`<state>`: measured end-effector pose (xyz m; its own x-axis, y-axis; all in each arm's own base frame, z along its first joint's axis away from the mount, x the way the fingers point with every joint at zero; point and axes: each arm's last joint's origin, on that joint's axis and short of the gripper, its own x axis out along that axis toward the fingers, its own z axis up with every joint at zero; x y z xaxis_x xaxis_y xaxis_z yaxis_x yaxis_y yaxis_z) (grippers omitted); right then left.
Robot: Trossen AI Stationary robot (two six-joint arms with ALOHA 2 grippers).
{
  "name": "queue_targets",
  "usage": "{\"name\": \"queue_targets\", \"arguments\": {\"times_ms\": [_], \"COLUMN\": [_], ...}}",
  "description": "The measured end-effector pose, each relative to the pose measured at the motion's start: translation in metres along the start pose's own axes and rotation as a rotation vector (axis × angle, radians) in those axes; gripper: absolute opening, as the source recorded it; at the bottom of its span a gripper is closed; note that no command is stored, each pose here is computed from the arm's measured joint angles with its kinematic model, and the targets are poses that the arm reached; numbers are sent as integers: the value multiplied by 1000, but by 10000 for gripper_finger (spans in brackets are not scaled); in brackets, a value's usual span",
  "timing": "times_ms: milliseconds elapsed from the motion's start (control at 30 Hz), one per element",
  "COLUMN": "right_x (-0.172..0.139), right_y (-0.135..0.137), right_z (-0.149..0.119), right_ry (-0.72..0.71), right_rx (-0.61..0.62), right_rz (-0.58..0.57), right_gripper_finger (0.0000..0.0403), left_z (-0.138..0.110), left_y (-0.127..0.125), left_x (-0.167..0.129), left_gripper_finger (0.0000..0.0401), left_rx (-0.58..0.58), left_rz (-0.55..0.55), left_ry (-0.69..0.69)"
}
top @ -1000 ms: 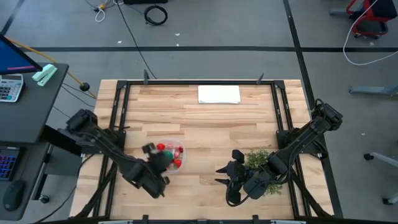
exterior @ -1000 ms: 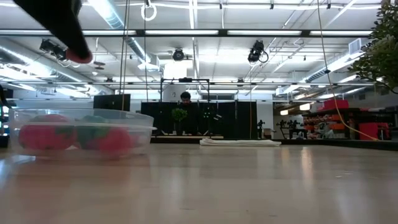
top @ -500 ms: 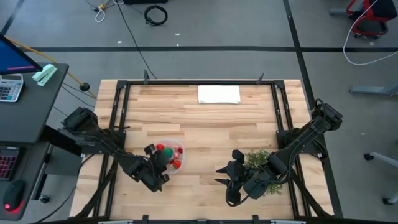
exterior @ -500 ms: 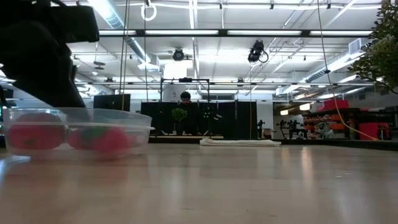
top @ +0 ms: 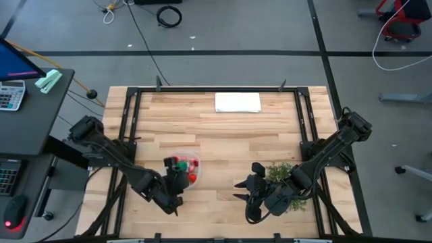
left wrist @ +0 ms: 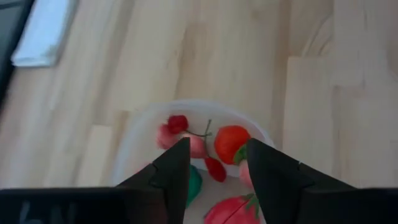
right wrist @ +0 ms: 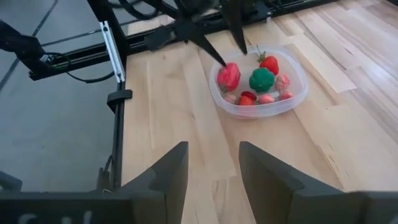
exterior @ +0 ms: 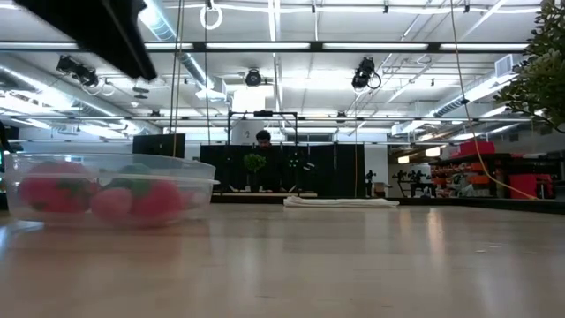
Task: Pick and placing Produce into tupperware
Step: Return to Home Position
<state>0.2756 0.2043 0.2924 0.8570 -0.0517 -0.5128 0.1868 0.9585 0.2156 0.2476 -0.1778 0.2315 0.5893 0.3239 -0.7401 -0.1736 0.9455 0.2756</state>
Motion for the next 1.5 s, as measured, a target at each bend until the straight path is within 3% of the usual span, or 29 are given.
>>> {"name": "queue_targets", "arguments": {"times_ms": [300, 400, 500, 633, 767, 900, 1000, 1133, 1267, 1367, 1500], "right_x": [-38, -60, -87, -130, -166, -176, -164, -129, -95, -85, -93], "right_y": [3, -4, -22, -57, -90, -113, -124, -131, -138, -150, -172], "right_z": [10, 16, 28, 43, 52, 39, 14, -36, -75, -80, -60], "right_ry": [-19, -26, -33, -44, -120, -144, -149, -190, -323, -486, -711], "right_rx": [-38, -83, -52, 11, 52, 39, 64, 130, 149, 101, -61], "right_rz": [99, 111, 110, 121, 146, 155, 162, 209, 324, 444, 627], "right_gripper_finger": [151, 151, 151, 151, 151, 151, 151, 151, 151, 151, 151], "left_z": [30, 39, 46, 55, 41, 1, -37, -83, -106, -112, -115], "left_y": [15, 32, 57, 98, 156, 207, 227, 230, 203, 184, 179], "left_x": [-52, -66, -82, -111, -142, -172, -177, -157, -115, -92, -82], "left_gripper_finger": [113, 90, 66, 44, 37, 41, 42, 31, 20, 19, 25], "left_rx": [161, 227, 225, 142, -64, -332, -495, -626, -605, -528, -488], "left_rz": [46, 123, 241, 223, 230, 186, 105, -68, -239, -292, -286], "left_ry": [58, 101, 142, 26, -40, -146, -180, -260, -449, -618, -799]}}
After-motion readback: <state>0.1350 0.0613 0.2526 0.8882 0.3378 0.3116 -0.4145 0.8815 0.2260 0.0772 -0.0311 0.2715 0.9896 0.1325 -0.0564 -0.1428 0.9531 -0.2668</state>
